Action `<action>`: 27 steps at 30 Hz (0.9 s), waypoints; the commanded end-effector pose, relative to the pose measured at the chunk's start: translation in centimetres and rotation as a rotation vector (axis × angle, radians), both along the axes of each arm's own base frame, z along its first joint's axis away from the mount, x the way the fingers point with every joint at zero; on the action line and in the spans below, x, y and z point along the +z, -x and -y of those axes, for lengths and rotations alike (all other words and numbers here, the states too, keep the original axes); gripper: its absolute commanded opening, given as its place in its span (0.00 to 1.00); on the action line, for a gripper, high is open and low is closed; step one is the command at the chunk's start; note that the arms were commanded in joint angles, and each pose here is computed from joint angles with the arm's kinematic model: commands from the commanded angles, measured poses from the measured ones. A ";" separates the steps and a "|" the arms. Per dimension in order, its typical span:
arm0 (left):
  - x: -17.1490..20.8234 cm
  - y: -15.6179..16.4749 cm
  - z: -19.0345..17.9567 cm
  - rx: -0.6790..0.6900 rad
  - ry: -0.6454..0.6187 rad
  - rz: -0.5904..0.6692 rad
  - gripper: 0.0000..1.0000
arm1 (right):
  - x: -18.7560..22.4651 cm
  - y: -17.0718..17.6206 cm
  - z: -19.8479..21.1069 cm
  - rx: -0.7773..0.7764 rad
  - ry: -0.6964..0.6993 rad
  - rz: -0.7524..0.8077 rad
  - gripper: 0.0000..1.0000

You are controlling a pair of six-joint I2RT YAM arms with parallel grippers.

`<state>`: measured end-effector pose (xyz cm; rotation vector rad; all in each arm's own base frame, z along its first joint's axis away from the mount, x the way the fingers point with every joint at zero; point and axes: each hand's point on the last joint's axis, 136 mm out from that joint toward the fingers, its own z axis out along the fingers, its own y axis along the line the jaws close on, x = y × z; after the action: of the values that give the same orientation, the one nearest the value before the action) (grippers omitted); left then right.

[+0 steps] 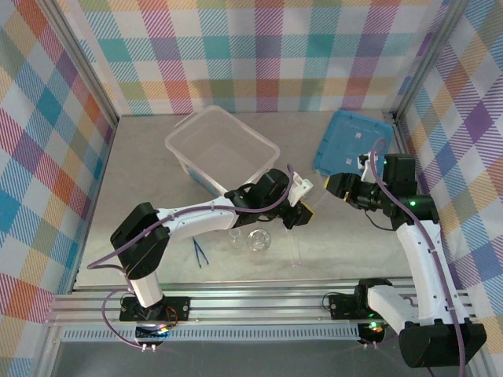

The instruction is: Organize the chemistry lab equipment

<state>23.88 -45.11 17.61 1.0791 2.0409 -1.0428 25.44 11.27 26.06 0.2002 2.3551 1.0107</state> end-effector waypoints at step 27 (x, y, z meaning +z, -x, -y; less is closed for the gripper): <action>4.1 -1.2 -1.4 0.022 0.074 0.061 0.02 | -1.5 -0.2 -0.1 0.013 -0.038 -0.024 0.69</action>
<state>25.21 -44.01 19.62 1.0361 2.0056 -1.0310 25.46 11.24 24.52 0.2202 2.3748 1.0339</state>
